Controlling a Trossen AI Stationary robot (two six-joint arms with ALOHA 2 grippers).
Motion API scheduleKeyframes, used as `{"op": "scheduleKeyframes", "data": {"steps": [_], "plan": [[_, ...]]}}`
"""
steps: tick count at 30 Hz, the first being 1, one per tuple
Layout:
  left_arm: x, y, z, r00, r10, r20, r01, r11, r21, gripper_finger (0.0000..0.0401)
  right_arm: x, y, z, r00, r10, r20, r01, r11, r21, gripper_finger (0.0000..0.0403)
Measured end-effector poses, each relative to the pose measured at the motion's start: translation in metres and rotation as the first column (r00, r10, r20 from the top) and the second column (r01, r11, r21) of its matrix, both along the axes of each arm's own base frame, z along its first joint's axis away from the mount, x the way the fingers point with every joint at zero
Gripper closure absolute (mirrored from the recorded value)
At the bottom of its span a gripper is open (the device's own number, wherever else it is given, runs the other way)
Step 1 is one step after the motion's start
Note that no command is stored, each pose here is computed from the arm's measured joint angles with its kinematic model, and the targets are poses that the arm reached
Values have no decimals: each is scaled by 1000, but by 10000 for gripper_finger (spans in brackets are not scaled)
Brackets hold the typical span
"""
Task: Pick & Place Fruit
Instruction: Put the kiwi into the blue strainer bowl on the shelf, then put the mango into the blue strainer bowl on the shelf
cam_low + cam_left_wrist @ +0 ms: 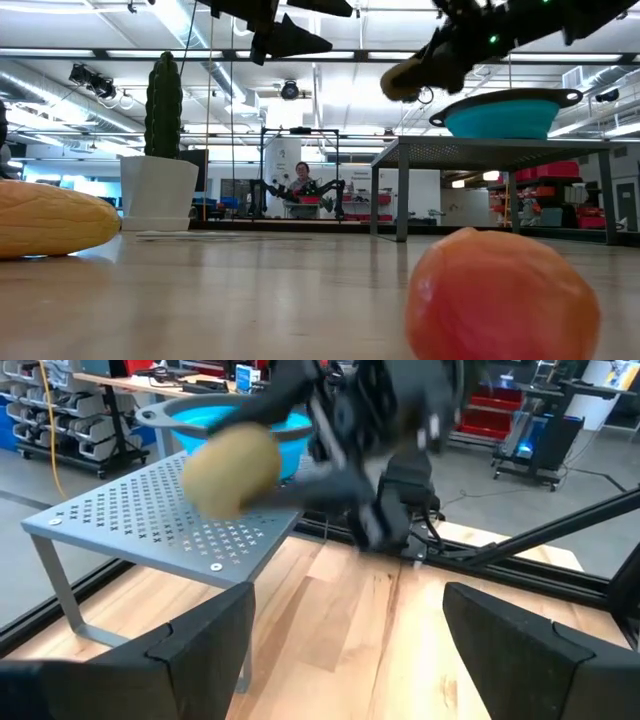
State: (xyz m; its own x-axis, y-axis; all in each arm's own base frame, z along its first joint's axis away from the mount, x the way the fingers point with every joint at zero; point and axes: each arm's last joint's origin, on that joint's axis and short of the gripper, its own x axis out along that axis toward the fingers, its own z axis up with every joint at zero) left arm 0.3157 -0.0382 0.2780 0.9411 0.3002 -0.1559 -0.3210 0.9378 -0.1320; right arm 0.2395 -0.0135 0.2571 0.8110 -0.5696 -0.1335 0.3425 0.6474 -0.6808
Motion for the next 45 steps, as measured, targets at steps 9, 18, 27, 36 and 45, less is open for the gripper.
{"op": "scheduleKeyframes", "data": {"steps": [9,18,27,36,45], "plan": [[0,0,0,1000,0,-1,0,1000,0,68,-59,-22,37,985,-81,153,59,988,145,154],[1,0,-6,999,13,-40,-13,1000,-13,68,-97,-40,45,900,-368,235,305,915,266,155],[0,2,-8,997,51,-58,-52,999,-13,68,-102,-46,43,839,-482,252,398,860,321,154],[0,2,-9,996,53,-67,-54,998,-17,68,-103,-47,41,836,-504,219,440,853,283,118],[0,2,-9,996,53,-66,-54,998,-17,68,-104,-47,41,818,-534,212,479,838,263,72]]}}
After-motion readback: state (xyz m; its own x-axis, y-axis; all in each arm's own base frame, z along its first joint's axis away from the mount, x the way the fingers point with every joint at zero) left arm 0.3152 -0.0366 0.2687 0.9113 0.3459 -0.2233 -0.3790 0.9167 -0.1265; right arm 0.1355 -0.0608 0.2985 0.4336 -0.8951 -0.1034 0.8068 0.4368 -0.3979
